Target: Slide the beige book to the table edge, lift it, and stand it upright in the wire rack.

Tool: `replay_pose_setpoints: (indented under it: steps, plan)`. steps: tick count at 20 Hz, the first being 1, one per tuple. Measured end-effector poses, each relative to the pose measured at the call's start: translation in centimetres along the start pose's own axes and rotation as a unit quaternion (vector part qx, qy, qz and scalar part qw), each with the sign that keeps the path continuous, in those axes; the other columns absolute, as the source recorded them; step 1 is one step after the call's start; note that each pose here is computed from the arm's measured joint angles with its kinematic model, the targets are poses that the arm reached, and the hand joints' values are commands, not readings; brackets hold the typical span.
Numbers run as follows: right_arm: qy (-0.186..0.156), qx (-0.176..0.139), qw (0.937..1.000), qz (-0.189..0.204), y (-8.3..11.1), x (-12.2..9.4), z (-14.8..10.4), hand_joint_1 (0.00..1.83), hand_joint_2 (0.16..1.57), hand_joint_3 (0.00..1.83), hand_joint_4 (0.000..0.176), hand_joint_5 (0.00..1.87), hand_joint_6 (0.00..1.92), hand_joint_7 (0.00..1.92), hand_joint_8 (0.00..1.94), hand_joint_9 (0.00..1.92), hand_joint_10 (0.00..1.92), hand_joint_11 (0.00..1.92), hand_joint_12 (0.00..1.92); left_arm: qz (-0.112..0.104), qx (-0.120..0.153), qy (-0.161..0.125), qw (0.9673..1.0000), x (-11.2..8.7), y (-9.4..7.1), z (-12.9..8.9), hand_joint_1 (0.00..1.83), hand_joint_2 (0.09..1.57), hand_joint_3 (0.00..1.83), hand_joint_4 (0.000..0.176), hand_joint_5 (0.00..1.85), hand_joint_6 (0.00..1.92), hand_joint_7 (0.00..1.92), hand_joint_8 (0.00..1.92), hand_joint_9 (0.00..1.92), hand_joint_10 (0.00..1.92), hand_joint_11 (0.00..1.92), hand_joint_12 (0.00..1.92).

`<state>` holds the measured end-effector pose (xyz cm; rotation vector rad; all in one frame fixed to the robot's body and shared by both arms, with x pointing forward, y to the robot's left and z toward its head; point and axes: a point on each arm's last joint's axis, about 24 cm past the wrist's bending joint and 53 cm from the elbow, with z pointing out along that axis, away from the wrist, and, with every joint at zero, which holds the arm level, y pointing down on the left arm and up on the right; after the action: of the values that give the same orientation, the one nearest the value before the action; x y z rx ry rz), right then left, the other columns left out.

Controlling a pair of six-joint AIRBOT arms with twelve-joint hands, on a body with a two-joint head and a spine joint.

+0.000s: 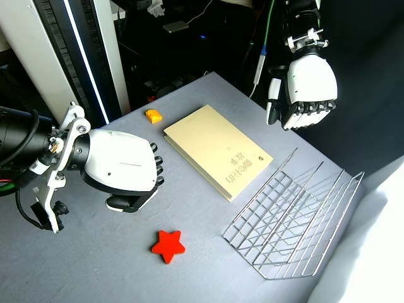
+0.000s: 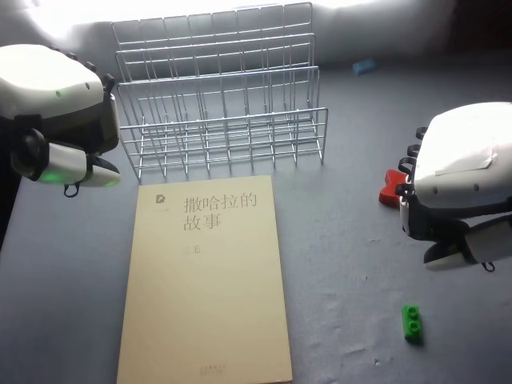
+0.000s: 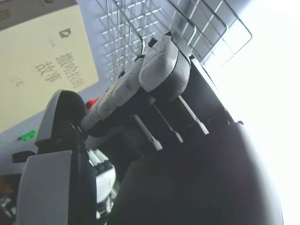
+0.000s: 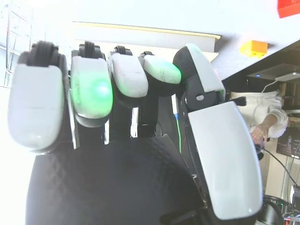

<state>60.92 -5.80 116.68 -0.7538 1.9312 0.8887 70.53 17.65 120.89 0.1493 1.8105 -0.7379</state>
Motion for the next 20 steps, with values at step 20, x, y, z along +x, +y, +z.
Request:
replay_pose_setpoints:
  steps: [20]
  plan:
    - [0.042,-0.039,0.9979,0.028,2.0,3.3,2.1,0.18,1.09,0.0,0.0,0.35,0.01,0.36,0.01,0.35,0.02,0.0,0.96,0.013,-0.009,0.005,0.9999,0.1,1.6,-0.4,0.17,1.18,0.0,0.0,0.33,0.01,0.34,0.01,0.34,0.01,0.0,0.74]
